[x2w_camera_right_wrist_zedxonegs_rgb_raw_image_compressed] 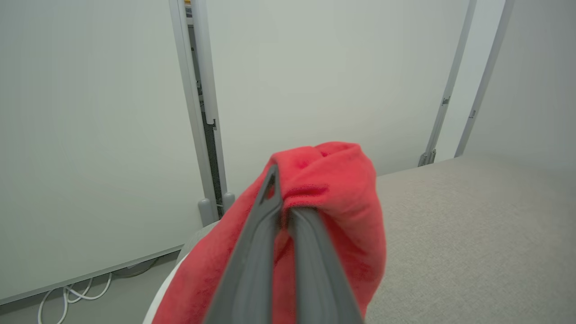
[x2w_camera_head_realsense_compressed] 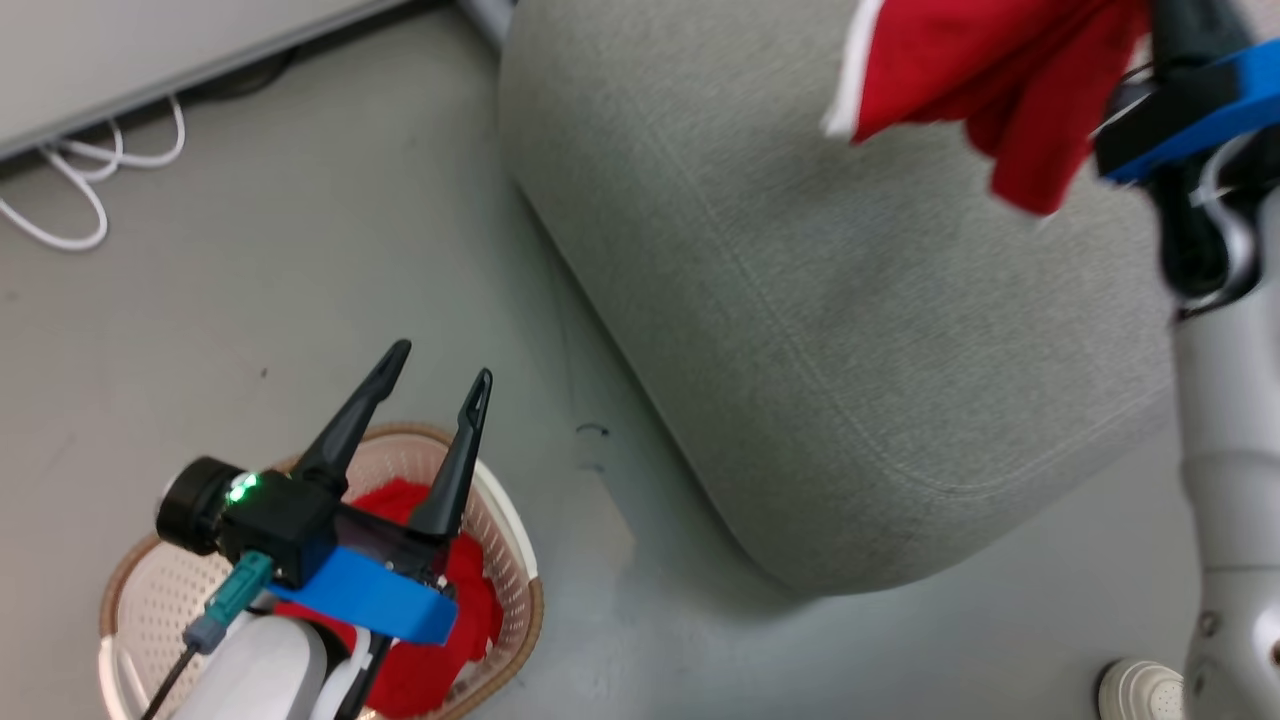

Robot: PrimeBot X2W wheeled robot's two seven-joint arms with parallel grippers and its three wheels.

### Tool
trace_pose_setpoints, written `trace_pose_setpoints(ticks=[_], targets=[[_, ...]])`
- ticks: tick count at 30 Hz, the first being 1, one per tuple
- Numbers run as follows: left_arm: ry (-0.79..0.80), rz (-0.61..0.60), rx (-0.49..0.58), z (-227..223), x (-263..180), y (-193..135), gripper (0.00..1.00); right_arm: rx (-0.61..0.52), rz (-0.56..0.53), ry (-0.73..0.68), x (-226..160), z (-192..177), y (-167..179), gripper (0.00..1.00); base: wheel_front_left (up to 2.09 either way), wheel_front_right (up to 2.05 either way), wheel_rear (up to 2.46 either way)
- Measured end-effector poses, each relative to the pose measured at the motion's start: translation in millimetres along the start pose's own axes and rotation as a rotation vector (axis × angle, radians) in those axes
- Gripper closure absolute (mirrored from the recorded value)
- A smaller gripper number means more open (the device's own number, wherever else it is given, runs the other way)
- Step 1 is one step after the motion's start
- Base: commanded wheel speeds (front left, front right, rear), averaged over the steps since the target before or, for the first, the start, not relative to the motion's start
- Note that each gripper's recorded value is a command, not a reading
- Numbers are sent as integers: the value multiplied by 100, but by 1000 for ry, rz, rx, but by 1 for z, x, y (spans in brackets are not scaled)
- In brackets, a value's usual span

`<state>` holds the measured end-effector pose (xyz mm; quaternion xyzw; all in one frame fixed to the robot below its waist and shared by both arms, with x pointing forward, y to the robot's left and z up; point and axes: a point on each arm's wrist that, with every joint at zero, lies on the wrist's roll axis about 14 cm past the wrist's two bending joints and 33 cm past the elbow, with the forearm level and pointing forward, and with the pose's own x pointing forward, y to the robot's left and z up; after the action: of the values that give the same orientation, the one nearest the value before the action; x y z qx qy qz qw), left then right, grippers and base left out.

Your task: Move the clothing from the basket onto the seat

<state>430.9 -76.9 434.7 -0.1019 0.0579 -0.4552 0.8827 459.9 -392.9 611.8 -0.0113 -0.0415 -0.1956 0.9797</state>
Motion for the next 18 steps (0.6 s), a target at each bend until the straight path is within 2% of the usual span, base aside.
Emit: trace_pose_setpoints(ticks=[12,18], targets=[[46,59,-26,-38,-12,55,0,-16,-143,-5,83,-24,-34,100,0,0,0],[53,100,-53,-56,-19,77,0,-37,-163,112,97,-92,-29,100,0,0,0]])
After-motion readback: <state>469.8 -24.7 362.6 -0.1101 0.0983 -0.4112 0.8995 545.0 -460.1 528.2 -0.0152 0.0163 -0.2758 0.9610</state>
